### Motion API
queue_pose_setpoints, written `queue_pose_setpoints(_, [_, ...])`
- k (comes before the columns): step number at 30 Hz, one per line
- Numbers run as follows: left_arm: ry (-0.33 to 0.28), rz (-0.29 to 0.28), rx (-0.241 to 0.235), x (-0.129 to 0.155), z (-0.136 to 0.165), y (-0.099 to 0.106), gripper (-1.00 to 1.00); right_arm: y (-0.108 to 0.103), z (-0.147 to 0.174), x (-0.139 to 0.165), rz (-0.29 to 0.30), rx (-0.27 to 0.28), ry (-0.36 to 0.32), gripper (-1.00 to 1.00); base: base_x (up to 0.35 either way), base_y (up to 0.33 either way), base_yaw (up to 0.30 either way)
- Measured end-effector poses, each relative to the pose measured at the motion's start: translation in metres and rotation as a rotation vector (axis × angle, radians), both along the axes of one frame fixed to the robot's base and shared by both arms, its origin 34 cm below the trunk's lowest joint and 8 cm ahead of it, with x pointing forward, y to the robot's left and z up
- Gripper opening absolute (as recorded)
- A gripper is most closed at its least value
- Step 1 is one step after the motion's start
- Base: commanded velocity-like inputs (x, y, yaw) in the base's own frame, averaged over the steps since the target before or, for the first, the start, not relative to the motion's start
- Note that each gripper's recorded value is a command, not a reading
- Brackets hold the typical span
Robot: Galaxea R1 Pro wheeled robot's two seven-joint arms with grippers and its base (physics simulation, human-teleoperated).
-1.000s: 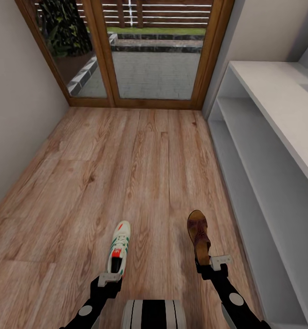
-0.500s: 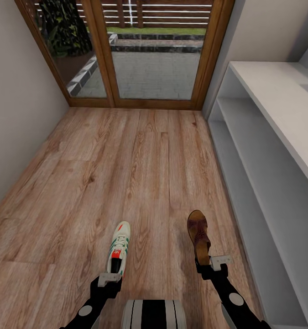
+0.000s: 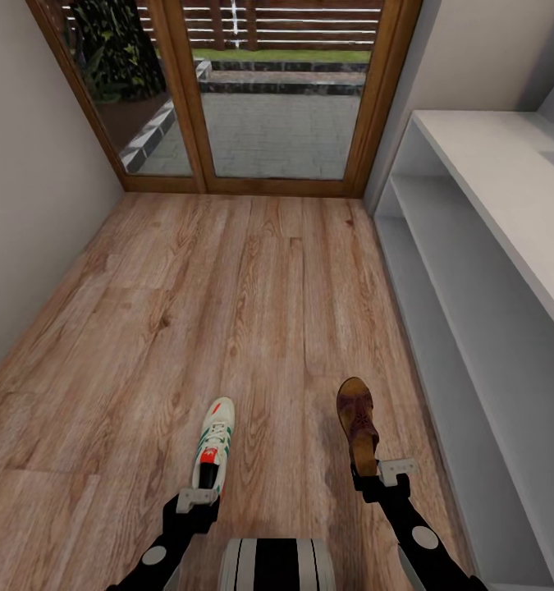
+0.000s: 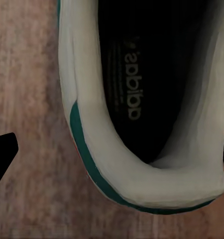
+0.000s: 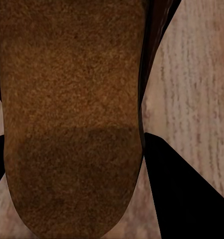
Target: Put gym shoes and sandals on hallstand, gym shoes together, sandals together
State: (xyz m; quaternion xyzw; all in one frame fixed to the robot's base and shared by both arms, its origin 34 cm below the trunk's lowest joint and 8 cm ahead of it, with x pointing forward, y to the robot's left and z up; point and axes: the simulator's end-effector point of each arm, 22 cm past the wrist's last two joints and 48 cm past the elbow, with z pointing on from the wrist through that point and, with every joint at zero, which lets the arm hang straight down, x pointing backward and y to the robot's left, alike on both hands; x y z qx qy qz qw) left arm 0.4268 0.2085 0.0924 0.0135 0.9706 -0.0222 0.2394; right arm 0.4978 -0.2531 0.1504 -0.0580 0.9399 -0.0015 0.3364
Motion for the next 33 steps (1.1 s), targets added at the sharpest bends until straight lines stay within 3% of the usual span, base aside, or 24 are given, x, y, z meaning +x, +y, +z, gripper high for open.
queue_pose_setpoints(14, [-0.014,0.006,-0.002,0.0099,0.0024,-0.0015,1.0,0.0,0.0,0.0,0.0,0.0,0.0,-1.0,0.0,0.0,0.0])
queue_pose_setpoints(15, [-0.014,0.006,-0.002,0.0102,0.0024,-0.0015,-1.0,0.0,0.0,0.0,0.0,0.0,0.0,-1.0,0.0,0.0,0.0])
queue_pose_setpoints(33, [-0.024,0.007,0.001,0.0115,0.0033,0.0016,-1.0,0.0002,0.0,0.0,0.001,0.0,0.0,-1.0,0.0,0.0,0.0])
